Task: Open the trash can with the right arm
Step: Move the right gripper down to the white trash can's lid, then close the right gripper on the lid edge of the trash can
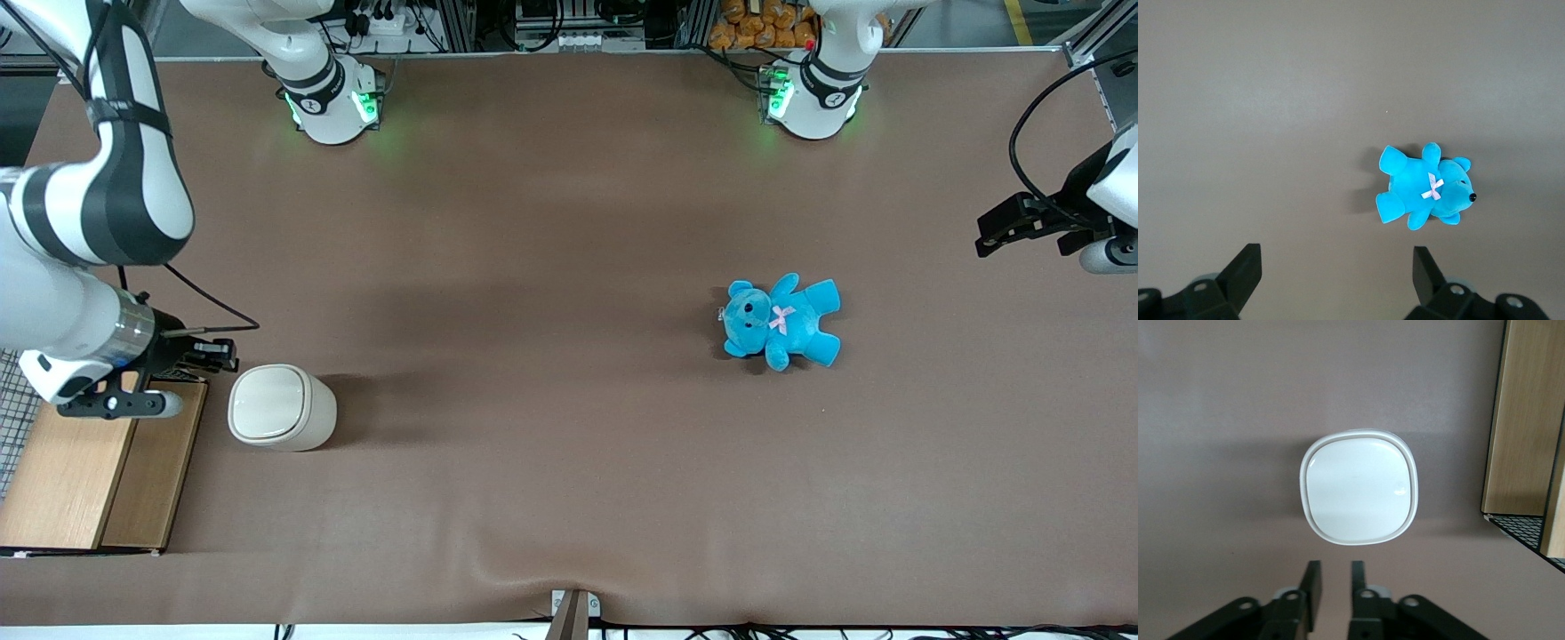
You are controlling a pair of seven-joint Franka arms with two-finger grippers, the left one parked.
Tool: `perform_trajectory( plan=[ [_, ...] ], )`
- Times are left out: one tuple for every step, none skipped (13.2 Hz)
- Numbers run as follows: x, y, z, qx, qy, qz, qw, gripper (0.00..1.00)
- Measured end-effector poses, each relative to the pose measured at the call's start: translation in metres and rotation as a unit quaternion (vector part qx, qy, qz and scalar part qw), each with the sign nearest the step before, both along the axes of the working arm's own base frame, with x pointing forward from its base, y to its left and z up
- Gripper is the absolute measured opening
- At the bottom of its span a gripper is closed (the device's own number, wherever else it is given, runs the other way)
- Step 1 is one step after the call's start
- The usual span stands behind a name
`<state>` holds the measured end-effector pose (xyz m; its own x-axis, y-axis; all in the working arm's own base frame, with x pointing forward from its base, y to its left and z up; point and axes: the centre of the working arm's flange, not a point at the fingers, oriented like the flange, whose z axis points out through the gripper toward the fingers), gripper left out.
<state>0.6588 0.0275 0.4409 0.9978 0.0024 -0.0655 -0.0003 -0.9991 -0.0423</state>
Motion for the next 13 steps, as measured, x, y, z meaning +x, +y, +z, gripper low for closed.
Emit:
perform_trajectory(
  plan=[
    [0.001, -0.001, -0.006, 0.000, 0.005, -0.001, 1.0000, 0.11],
    [0.001, -0.001, -0.012, -0.001, 0.010, -0.001, 1.0000, 0.11],
    [0.000, -0.002, -0.020, -0.001, 0.015, -0.001, 0.9999, 0.02],
    [0.000, -0.002, -0.028, -0.002, 0.020, -0.002, 0.9998, 0.01],
    [0.001, -0.004, -0.036, -0.002, 0.024, -0.003, 0.9997, 0.01],
    [0.002, -0.005, -0.044, -0.002, 0.029, -0.004, 0.9996, 0.01],
    [0.004, -0.006, -0.053, -0.003, 0.031, -0.005, 0.9995, 0.01],
    [0.006, -0.007, -0.062, -0.003, 0.033, -0.006, 0.9994, 0.01],
    [0.007, -0.008, -0.069, -0.004, 0.035, -0.007, 0.9994, 0.01],
    [0.009, -0.010, -0.075, -0.004, 0.034, -0.008, 0.9994, 0.01],
    [0.011, -0.012, -0.079, -0.005, 0.031, -0.010, 0.9995, 0.01],
    [0.013, -0.015, -0.084, -0.005, 0.028, -0.011, 0.9995, 0.01],
    [0.014, -0.018, -0.087, -0.005, 0.027, -0.011, 0.9996, 0.01]
  ],
)
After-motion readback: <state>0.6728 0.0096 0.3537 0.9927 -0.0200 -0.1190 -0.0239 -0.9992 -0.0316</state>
